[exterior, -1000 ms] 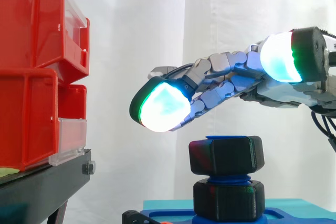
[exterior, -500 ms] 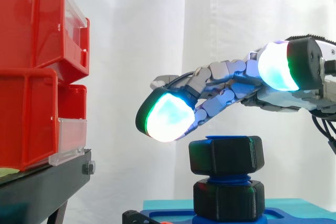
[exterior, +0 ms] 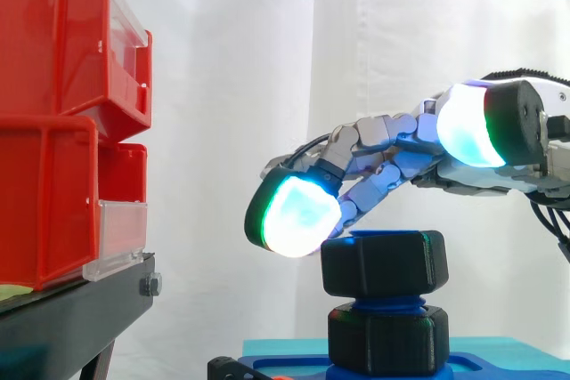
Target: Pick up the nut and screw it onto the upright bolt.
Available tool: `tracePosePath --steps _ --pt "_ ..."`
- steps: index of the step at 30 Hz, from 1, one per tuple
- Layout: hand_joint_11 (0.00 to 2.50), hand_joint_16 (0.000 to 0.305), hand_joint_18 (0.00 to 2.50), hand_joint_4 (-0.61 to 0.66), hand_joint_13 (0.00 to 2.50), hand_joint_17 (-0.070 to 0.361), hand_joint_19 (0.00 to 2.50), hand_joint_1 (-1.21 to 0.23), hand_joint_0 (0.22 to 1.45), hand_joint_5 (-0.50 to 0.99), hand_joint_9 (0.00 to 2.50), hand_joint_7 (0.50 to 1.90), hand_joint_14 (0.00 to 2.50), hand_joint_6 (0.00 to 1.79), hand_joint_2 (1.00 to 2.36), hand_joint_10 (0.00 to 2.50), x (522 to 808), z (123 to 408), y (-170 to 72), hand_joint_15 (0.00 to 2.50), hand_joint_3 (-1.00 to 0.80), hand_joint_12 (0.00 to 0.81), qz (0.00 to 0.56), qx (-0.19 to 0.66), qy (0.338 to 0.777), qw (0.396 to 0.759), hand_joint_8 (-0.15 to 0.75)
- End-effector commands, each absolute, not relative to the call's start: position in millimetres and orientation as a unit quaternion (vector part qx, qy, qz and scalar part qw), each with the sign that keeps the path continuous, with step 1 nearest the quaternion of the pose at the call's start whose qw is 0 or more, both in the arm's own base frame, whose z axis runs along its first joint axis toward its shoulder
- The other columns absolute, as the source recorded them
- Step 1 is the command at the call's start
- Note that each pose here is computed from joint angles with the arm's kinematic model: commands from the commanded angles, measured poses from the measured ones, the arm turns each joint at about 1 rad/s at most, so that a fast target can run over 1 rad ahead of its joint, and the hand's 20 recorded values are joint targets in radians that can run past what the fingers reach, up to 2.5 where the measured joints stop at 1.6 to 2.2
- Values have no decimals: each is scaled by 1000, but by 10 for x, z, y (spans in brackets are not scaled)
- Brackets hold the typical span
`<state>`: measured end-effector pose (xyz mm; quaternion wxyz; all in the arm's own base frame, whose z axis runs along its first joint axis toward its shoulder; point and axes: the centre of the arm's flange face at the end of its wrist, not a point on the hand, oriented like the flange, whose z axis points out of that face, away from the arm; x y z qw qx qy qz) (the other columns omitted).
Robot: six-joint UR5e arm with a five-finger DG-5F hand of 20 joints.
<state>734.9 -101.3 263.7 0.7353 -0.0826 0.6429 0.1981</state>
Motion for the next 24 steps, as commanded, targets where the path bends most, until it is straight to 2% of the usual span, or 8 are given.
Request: tracePosePath --steps 1,6,10,19,21,24 --pt "0 35 0 246 281 79 0 -59 521 -49 600 1074 0 505 1000 0 7334 2625 -1039 0 -500 315 198 -81 648 731 244" --pt "0 31 0 225 378 70 0 -108 531 -26 710 1147 0 505 1000 0 7317 2608 -1073 0 -500 292 196 -79 654 727 244" --pt "0 28 61 178 427 64 0 -156 540 -1 788 1306 0 504 1000 0 7302 2594 -1082 0 -500 281 196 -78 659 722 248" --pt "0 25 188 155 536 57 0 -175 544 38 910 1437 0 501 1000 0 7315 2608 -1084 0 -500 256 195 -79 654 727 252" --pt "0 25 231 144 572 56 0 -153 539 47 961 1435 0 511 1000 0 7312 2621 -1094 0 -500 248 194 -79 653 728 255" --pt "0 24 283 139 617 53 0 -130 532 49 1017 1341 0 555 1000 0 7307 2616 -1116 0 -500 236 193 -78 653 728 256"
